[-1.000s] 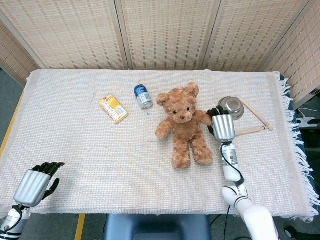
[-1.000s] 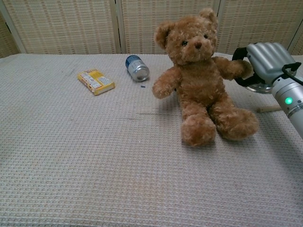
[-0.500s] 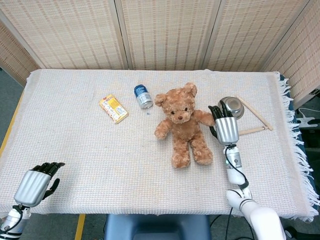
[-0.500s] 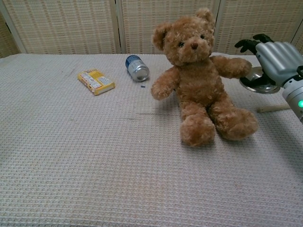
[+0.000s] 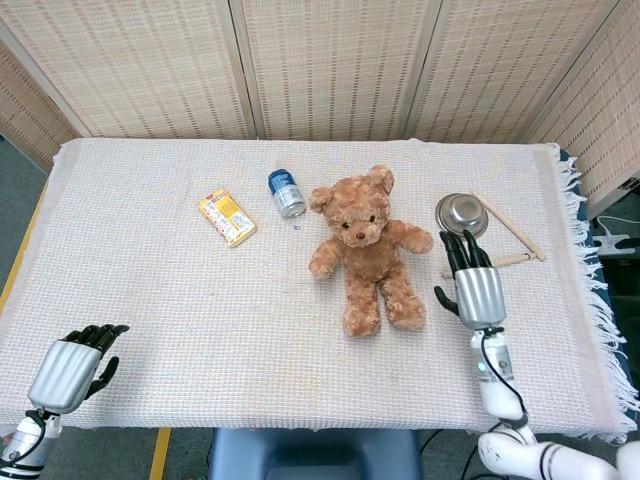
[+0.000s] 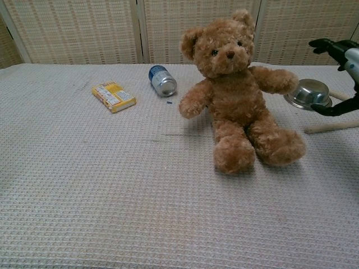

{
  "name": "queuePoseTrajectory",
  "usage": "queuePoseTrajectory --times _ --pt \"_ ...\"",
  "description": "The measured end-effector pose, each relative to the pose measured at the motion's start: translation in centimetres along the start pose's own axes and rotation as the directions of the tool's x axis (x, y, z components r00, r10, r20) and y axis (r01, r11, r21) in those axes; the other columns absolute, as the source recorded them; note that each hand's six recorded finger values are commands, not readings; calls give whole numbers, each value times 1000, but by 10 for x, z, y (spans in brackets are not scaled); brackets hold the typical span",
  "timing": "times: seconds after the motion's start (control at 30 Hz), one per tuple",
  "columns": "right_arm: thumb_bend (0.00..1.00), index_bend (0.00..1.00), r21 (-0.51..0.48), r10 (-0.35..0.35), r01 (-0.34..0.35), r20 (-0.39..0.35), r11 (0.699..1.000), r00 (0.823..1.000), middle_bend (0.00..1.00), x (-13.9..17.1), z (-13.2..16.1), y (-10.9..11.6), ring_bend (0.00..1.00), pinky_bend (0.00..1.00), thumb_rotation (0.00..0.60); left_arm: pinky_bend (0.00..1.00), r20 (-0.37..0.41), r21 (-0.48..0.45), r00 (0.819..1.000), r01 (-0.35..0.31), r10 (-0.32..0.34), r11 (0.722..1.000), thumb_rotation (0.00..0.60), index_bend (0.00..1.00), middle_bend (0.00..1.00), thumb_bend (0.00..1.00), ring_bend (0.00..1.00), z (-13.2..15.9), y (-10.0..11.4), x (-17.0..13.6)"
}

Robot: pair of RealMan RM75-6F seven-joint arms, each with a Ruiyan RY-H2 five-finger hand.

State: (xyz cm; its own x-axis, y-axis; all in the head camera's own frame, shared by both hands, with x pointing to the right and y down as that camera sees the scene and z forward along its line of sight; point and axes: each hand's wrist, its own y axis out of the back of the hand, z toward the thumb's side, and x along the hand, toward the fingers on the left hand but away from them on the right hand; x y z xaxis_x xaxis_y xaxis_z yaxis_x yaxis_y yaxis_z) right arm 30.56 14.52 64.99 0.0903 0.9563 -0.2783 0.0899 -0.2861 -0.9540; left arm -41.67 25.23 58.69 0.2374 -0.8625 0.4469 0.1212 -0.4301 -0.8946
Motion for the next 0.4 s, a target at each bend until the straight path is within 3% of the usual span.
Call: queuePoseTrajectory --times 0.17,0.4 --pt "124 0 161 52 -77 151 984 987 81 64 -54 34 0 234 600 556 -4 6 1000 2 -2 1000 600 268 348 439 357 0 0 0" --pt "124 0 211 82 -125 200 969 976 80 100 -81 30 0 235 600 556 -5 7 1000 -3 3 1000 600 268 347 440 357 1 1 1"
